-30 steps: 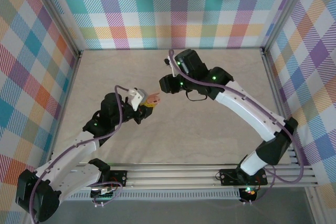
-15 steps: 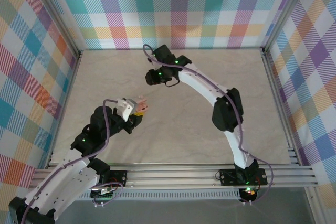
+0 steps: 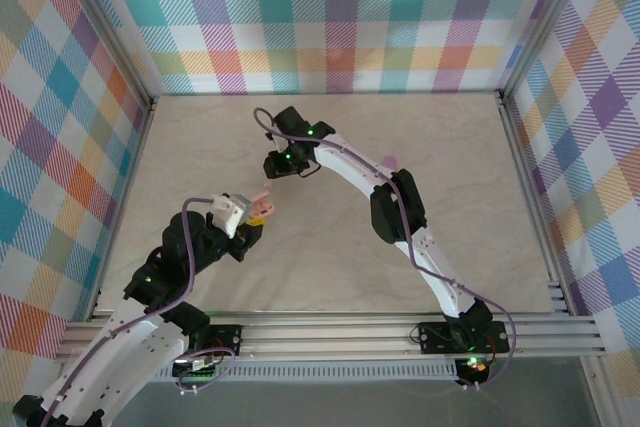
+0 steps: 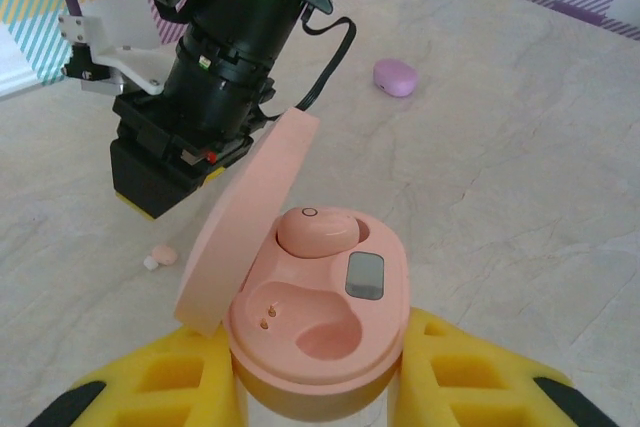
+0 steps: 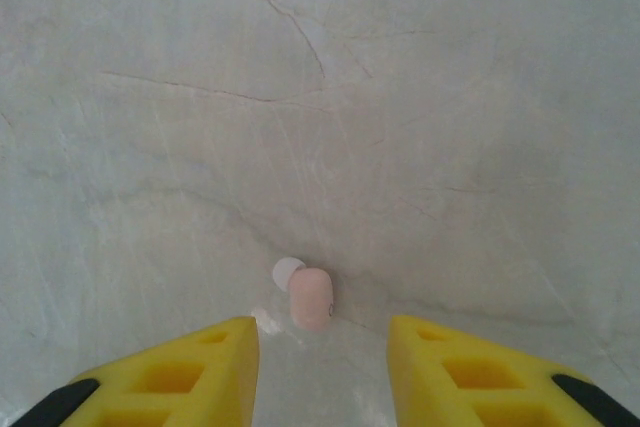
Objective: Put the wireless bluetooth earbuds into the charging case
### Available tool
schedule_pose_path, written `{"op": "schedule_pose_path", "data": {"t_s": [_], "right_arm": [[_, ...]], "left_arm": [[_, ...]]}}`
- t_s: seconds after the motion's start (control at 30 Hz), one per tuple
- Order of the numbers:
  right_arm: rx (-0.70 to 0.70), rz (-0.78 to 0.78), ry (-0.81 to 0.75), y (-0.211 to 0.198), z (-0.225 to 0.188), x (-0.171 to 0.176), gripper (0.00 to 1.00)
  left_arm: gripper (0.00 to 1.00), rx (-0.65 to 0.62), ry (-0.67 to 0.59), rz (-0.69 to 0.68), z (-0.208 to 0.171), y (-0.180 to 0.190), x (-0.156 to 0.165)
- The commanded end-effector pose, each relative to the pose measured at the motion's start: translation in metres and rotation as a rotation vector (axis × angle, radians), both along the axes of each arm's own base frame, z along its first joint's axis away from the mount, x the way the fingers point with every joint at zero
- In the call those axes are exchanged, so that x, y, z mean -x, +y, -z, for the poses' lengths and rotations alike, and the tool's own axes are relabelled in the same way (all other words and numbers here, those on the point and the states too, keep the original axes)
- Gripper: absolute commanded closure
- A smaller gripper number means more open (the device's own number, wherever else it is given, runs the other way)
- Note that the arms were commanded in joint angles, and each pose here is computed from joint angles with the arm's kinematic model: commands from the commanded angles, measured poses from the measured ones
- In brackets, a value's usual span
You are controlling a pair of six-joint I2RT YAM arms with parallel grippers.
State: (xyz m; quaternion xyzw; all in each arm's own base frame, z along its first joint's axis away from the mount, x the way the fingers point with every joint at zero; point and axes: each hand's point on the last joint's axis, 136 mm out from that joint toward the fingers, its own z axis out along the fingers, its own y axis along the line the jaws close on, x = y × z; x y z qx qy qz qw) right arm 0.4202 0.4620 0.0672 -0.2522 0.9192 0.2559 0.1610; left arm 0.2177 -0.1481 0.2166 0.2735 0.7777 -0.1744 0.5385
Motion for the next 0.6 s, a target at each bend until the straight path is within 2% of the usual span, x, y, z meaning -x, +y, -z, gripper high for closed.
{"op": "schedule_pose_path", "data": {"t_s": [0.0,0.2,0.57], "right_arm": [[-0.009,-0.072,-0.06,0.015,-0.005,0.004,0.6],[0.095,-0.135,-0.12,0.015,0.017,0.012,0.6],[0.128,-0.151,-0.157,0.017,0.032,0.009,0.57]], "left_arm": [[0.91,0.016,-0.008,-0.014,-0.008,0.002,0.001],[0.91,0.025,-0.01,-0.018,-0.008,0.001,0.0],[0.9,0.026,-0.008,-0.02,-0.008,0.002,0.001]]}}
